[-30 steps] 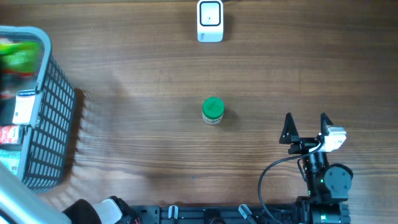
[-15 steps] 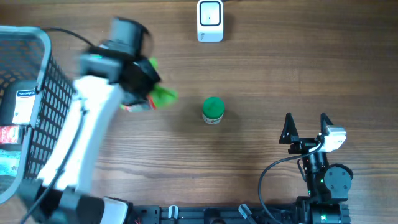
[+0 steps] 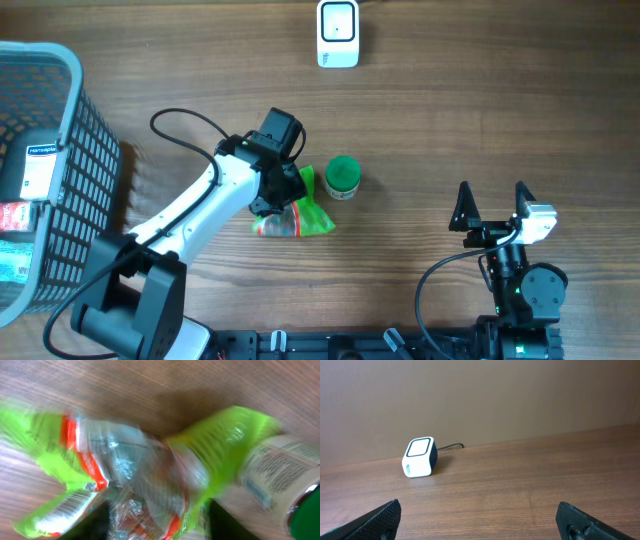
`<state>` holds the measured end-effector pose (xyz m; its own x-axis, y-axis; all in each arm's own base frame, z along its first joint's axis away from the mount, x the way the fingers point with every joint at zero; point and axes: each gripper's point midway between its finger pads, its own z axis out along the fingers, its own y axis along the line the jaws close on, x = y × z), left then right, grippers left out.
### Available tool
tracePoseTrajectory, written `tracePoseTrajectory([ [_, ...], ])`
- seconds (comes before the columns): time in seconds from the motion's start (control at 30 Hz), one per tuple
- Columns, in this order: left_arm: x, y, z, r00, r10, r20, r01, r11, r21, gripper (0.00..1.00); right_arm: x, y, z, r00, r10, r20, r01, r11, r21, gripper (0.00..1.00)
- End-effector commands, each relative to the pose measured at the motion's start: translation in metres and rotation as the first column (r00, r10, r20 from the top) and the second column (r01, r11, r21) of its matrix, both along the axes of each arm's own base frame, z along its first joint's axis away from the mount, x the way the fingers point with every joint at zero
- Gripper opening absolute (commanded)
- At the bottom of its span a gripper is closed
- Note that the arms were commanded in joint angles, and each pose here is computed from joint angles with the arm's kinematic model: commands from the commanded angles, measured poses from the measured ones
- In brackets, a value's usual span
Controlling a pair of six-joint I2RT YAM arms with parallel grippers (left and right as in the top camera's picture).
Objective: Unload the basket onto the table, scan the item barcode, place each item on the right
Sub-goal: 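Place the green snack bag left of the jar and release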
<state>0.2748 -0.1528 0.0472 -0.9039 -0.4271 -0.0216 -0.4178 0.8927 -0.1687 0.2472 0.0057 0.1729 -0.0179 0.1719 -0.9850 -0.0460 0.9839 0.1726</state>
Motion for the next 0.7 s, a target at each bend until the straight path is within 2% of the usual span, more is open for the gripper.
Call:
tracePoseTrajectory([
  [0.0,0.017,-0.009,0.042,0.997,-0.048,0.062,0.05,0.999,-0.021,1.0,0.0,-0.001,0.001,1.0,-0.007,0.005,0.007,1.0,0.012,1.0],
  [0.17,0.058,0.039,0.176,0.956,0.035,0.292,-0.084,0.984,0.154,1.0,0.0,-0.001,0.001,1.0,-0.007,0.006,0.007,1.0,0.012,1.0],
  [0.23,0.069,0.078,0.247,0.896,0.111,0.43,-0.209,0.96,0.188,1.0,0.0,-0.001,0.001,1.0,-0.007,0.006,0.007,1.0,0.012,1.0],
  [0.3,0.071,0.119,0.295,0.822,0.189,0.536,-0.341,0.919,0.198,1.0,0.0,-0.001,0.001,1.0,-0.007,0.006,0.007,1.0,0.012,1.0],
  [0.37,0.064,0.171,0.337,0.724,0.308,0.617,-0.496,0.854,0.156,1.0,0.0,-0.001,0.001,1.0,-0.007,0.006,0.007,1.0,0.012,1.0],
  [0.47,0.044,0.249,0.354,0.604,0.466,0.647,-0.687,0.716,0.126,1.0,0.0,-0.001,0.001,1.0,-0.007,0.006,0.007,1.0,0.012,1.0],
  [0.5,0.038,0.267,0.353,0.585,0.494,0.644,-0.721,0.679,0.134,1.0,0.0,-0.001,0.001,1.0,-0.007,0.006,0.007,1.0,0.012,1.0],
  [0.57,0.017,0.316,0.343,0.595,0.528,0.606,-0.762,0.611,0.216,1.0,0.0,-0.001,0.001,1.0,-0.007,0.006,0.007,1.0,0.012,1.0],
  [0.67,-0.007,0.355,0.334,0.558,0.607,0.565,-0.812,0.541,0.221,1.0,0.0,-0.001,0.001,1.0,-0.007,0.006,0.007,1.0,0.012,1.0],
])
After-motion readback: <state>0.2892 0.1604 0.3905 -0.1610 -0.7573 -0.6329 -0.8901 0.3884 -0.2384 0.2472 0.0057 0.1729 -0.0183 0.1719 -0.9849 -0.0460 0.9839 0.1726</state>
